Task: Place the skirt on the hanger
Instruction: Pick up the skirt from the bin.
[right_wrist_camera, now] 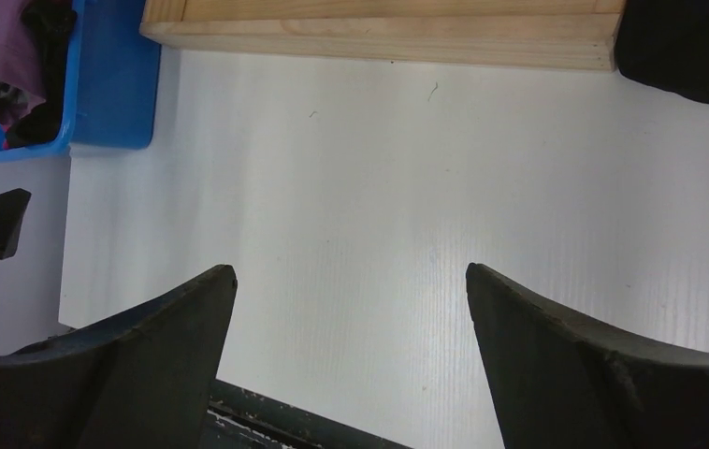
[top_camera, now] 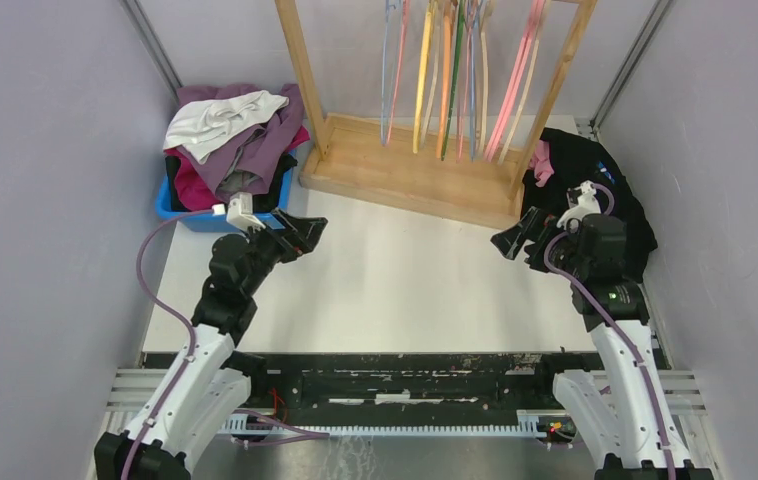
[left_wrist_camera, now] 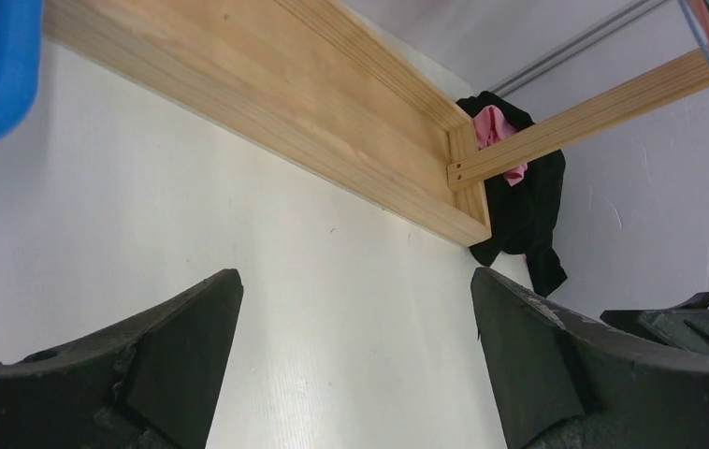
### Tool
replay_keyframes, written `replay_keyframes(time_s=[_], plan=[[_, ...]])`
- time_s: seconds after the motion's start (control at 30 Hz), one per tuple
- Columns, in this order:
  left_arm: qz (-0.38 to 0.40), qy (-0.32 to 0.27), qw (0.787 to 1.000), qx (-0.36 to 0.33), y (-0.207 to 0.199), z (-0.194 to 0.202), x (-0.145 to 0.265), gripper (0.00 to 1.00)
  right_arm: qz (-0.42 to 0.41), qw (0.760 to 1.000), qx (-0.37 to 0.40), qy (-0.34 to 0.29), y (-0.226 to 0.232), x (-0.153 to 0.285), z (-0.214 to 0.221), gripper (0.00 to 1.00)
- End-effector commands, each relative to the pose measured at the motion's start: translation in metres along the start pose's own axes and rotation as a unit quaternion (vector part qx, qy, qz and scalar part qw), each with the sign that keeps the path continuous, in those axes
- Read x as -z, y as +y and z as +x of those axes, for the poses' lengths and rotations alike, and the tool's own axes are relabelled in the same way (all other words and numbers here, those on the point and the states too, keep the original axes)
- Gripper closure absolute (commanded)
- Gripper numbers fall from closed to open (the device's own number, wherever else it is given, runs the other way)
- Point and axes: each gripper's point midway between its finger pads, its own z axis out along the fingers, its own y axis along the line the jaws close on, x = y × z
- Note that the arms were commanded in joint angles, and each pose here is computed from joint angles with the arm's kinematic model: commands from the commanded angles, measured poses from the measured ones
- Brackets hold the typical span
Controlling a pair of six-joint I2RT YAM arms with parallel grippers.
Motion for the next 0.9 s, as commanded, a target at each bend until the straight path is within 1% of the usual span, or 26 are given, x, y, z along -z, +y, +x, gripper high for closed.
replay_keyframes(time_s=[0.0, 0.1, 0.17, 0.23, 0.37, 0.43, 0.5, 0.6, 0.67, 0.77, 0.87], plan=[[-0.004, -0.004, 0.999, 0.049, 0.0, 0.002, -0.005, 0.01, -0.002, 1.0, 0.009, -0.011, 0.006, 0.003, -0.013, 0.0], [-0.009, -0.022, 0.998, 0.056, 0.006, 0.001, -0.003, 0.01, 0.007, 1.0, -0.003, 0.012, -0.002, -0.005, -0.001, 0.0], [-0.011, -0.037, 0.996, 0.075, 0.009, 0.0, -0.004, 0.01, 0.008, 0.999, -0.021, 0.026, -0.004, -0.008, 0.005, 0.0], [-0.014, -0.021, 0.996, 0.085, 0.011, 0.006, -0.009, 0.01, 0.008, 0.998, -0.037, 0.043, -0.006, -0.011, 0.014, 0.0], [0.0, 0.038, 0.996, 0.079, 0.003, 0.019, -0.025, 0.01, -0.038, 0.994, -0.048, 0.087, 0.006, -0.012, 0.031, 0.0], [0.011, 0.044, 0.996, 0.074, -0.001, 0.019, -0.029, 0.01, -0.032, 0.994, -0.052, 0.094, 0.004, -0.01, 0.037, 0.0], [0.011, 0.038, 0.997, 0.072, -0.002, 0.016, -0.031, 0.01, -0.024, 0.994, -0.047, 0.098, 0.002, -0.004, 0.041, 0.0], [0.02, 0.04, 0.997, 0.067, -0.01, 0.009, -0.038, 0.01, -0.015, 0.997, -0.038, 0.072, 0.002, 0.006, 0.034, 0.0], [0.025, 0.044, 0.997, 0.056, -0.015, 0.004, -0.045, 0.01, -0.001, 0.999, -0.032, 0.044, 0.003, 0.012, 0.02, 0.0], [0.016, 0.051, 0.998, 0.034, -0.018, -0.004, -0.057, 0.01, 0.041, 0.999, -0.021, 0.021, -0.002, 0.017, -0.002, 0.0], [0.004, 0.064, 0.998, -0.006, -0.021, -0.012, -0.069, 0.01, 0.112, 0.994, -0.012, -0.004, -0.018, 0.017, -0.03, 0.0]])
